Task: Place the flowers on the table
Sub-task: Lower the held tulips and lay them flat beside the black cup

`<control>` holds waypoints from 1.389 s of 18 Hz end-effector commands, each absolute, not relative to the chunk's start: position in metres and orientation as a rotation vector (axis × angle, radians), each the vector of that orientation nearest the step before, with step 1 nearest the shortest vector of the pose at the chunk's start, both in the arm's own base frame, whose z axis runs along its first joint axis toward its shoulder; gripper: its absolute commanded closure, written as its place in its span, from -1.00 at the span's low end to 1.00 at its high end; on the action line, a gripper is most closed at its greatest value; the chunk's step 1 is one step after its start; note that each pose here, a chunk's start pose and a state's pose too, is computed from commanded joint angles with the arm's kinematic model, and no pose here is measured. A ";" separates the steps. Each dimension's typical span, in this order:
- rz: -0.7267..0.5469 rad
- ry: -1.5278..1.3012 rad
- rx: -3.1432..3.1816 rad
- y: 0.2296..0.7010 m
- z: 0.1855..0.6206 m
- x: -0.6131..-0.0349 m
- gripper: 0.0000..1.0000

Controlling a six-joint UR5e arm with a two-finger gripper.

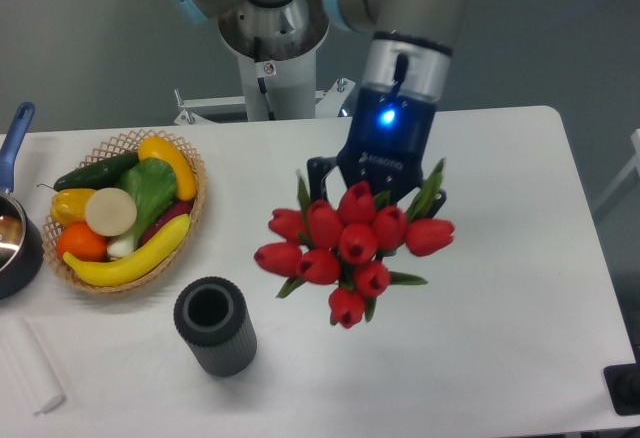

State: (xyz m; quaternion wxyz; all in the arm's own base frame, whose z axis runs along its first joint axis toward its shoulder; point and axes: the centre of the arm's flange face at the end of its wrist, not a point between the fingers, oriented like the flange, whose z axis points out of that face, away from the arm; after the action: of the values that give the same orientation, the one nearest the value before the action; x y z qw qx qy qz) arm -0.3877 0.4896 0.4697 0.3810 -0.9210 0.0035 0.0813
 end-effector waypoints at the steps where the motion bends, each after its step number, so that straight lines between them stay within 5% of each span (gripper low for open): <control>1: 0.225 0.043 -2.376 0.486 0.461 -0.386 0.06; 11: 0.398 0.319 -2.679 0.496 0.386 -0.383 0.06; 25: 0.350 0.611 -2.947 0.511 0.273 -0.384 0.06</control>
State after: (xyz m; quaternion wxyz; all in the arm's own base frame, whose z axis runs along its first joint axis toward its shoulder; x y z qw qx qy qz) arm -0.3836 0.5111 0.2728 0.0555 -0.9711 0.2013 0.1154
